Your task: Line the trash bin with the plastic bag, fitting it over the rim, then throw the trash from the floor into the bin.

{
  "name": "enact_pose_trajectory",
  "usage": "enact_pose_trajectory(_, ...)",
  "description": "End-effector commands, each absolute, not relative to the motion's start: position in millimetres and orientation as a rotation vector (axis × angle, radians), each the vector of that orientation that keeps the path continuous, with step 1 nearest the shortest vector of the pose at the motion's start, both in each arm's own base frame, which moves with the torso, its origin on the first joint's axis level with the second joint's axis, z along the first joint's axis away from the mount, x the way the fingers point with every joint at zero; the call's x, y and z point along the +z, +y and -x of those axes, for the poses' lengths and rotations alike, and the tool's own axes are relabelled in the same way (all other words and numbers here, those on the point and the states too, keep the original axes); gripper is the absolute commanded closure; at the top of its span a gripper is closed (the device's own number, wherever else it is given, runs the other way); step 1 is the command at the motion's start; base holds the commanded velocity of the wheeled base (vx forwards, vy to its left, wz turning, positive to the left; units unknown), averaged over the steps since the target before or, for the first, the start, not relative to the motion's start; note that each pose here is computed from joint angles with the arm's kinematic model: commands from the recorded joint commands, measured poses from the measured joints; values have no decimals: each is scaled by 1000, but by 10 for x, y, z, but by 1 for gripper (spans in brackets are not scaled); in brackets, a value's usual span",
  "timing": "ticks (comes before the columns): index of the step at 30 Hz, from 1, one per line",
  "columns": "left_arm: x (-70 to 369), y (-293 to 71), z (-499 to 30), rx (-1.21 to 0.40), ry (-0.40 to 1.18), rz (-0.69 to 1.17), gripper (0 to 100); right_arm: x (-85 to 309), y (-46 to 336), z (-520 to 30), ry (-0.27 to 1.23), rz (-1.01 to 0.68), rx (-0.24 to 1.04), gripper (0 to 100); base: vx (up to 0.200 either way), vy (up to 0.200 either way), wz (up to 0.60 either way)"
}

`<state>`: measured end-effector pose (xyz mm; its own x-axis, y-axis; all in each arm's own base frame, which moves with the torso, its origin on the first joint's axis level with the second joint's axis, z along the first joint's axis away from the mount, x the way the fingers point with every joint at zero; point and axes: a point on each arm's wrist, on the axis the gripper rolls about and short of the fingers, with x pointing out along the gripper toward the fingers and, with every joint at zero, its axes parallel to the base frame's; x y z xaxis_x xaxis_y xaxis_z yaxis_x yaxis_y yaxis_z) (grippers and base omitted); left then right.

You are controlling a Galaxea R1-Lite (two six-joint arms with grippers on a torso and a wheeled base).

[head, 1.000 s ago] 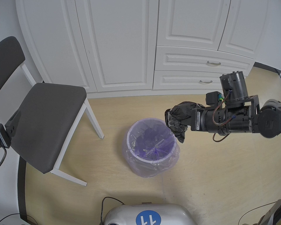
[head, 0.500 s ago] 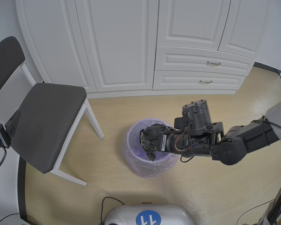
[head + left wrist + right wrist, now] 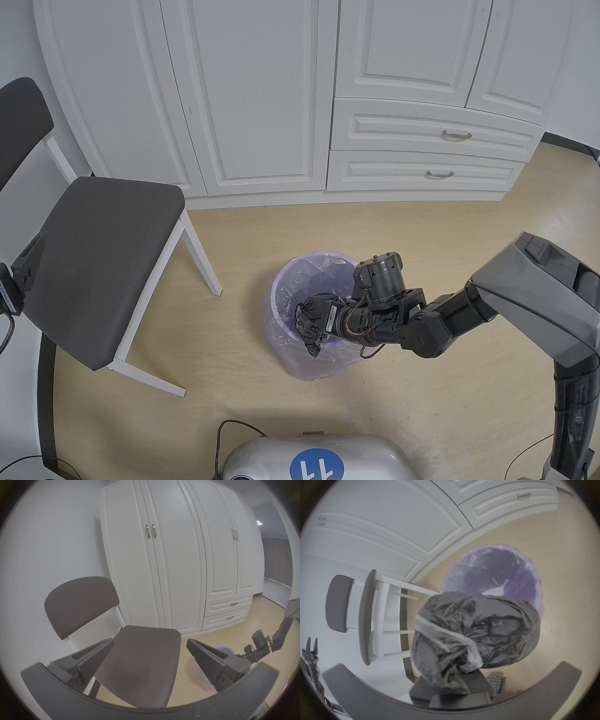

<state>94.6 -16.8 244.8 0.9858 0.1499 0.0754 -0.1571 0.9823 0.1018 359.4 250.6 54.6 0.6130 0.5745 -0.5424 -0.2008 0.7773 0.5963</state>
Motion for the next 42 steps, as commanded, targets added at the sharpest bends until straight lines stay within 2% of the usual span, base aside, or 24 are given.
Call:
enact_pose_trajectory(1, 2435, -171, -959, 155, -60, -111, 0, 261, 2513, -3721, 831, -514, 439, 100, 0, 0, 0)
enact_pose_trajectory(5, 2430, -174, -962, 152, -59, -113, 0, 237, 2514, -3773, 820, -539, 432, 100, 0, 0, 0)
enact_pose_trajectory(11, 2417, -177, -973, 151, -52, -115, 0, 315, 2480, -3875, 759, -662, 420, 100, 0, 0, 0)
enact_pose_trajectory(24, 2423, -175, -966, 152, -58, -113, 0, 198, 2480, -3946, 768, -676, 390, 100, 0, 0, 0)
enact_pose_trajectory(25, 2423, -175, -966, 152, -58, -113, 0, 198, 2479, -3947, 767, -676, 389, 0, 0, 0, 0)
enact_pose_trajectory(42, 2426, -172, -962, 155, -60, -112, 0, 289, 2476, -3914, 750, -672, 401, 0, 0, 0, 0)
